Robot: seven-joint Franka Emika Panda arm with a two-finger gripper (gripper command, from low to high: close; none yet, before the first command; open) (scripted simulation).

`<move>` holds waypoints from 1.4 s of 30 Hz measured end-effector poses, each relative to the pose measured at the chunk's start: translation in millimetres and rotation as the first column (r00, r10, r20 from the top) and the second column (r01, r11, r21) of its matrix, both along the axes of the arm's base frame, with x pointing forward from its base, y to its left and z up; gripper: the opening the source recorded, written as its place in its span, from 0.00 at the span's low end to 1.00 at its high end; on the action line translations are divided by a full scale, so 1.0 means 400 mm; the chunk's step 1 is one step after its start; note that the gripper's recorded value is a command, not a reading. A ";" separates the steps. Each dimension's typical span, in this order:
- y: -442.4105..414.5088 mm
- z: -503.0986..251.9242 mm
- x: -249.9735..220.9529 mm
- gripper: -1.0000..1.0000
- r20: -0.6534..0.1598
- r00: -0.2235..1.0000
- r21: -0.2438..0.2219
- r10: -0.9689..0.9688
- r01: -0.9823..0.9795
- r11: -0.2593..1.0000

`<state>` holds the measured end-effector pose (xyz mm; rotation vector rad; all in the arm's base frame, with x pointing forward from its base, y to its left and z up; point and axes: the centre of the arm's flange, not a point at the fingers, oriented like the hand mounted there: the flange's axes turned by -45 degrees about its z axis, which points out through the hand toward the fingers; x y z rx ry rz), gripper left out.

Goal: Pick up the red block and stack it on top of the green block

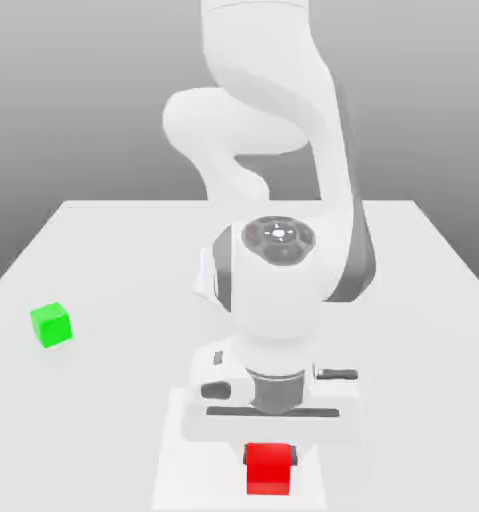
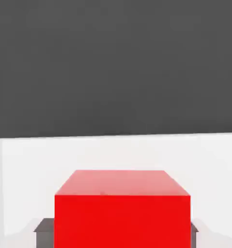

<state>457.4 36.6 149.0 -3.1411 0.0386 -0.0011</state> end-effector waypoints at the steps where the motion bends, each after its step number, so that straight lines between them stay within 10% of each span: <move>1: 0.000 0.020 0.001 0.00 0.000 1.000 0.000 0.000 0.000 1.000; 11: -0.351 0.184 -0.088 0.00 -0.003 0.991 -0.028 -0.131 0.131 0.991; 27: -0.892 0.242 -0.722 0.00 -0.003 0.903 -0.001 -0.430 0.430 0.903; 42: -0.888 0.096 -0.740 0.00 0.007 0.898 0.070 -0.439 0.437 0.897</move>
